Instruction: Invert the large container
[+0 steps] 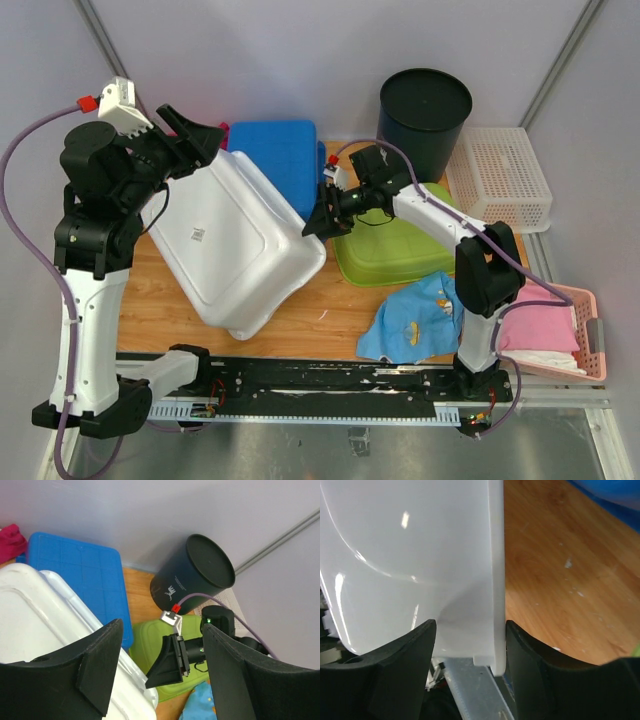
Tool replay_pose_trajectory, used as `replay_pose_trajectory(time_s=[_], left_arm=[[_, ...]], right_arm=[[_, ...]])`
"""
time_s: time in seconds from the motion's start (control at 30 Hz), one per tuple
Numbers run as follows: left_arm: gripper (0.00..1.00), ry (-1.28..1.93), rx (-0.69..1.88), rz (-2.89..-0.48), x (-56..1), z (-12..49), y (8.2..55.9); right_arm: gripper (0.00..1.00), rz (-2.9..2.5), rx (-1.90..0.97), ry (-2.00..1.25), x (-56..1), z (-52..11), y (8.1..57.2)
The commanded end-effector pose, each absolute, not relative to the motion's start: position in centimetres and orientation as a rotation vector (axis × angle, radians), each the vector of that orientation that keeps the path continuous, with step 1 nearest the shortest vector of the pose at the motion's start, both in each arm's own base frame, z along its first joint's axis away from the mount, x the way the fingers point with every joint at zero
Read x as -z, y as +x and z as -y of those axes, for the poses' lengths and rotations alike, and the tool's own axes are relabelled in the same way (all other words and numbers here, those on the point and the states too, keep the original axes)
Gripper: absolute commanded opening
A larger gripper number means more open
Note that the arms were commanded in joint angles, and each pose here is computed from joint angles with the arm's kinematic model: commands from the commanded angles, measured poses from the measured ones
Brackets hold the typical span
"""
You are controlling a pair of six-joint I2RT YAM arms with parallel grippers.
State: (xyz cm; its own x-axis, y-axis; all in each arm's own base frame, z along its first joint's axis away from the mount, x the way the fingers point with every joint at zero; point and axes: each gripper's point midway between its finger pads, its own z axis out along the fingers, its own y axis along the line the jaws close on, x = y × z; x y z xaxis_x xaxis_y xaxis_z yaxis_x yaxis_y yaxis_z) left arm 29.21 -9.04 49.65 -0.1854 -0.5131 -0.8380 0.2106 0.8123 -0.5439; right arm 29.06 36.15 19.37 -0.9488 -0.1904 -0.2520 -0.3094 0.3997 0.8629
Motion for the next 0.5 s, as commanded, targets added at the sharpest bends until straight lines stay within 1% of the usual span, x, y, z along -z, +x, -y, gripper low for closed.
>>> replay_pose_trajectory(time_s=[0.0,0.1,0.17,0.2,0.23,0.3,0.4,0.47], left_arm=[[0.69,-0.255,0.576,-1.664,-48.1,8.3,30.7],[0.70,-0.296,0.484,-1.742,-45.6,7.2,32.2],[0.71,-0.331,0.425,-1.786,-44.1,6.4,33.2],[0.79,-0.349,0.401,-1.817,-43.0,6.0,33.9],[0.84,-0.354,0.382,-1.844,-42.1,5.8,34.5],[0.91,-0.372,0.332,-1.894,-40.6,5.0,35.8],[0.95,-0.402,0.262,-1.937,-38.7,3.4,37.8],[0.96,-0.402,0.225,-1.956,-37.7,2.5,39.2]], right_arm=[[0.62,-2.566,-1.198,-0.532,-18.6,-32.9,29.8],[0.69,-2.541,-0.960,-0.471,-19.2,-30.4,31.0],[0.71,-2.502,-0.837,-0.425,-20.2,-28.6,31.3],[0.72,-2.491,-0.787,-0.395,-20.3,-27.7,31.3],[0.72,-2.474,-0.780,-0.380,-20.5,-27.3,30.9],[0.72,-2.422,-0.827,-0.362,-20.8,-27.2,30.1],[0.71,-2.339,-0.953,-0.319,-20.7,-28.0,28.7],[0.68,-2.306,-1.015,-0.271,-20.2,-28.9,27.7]])
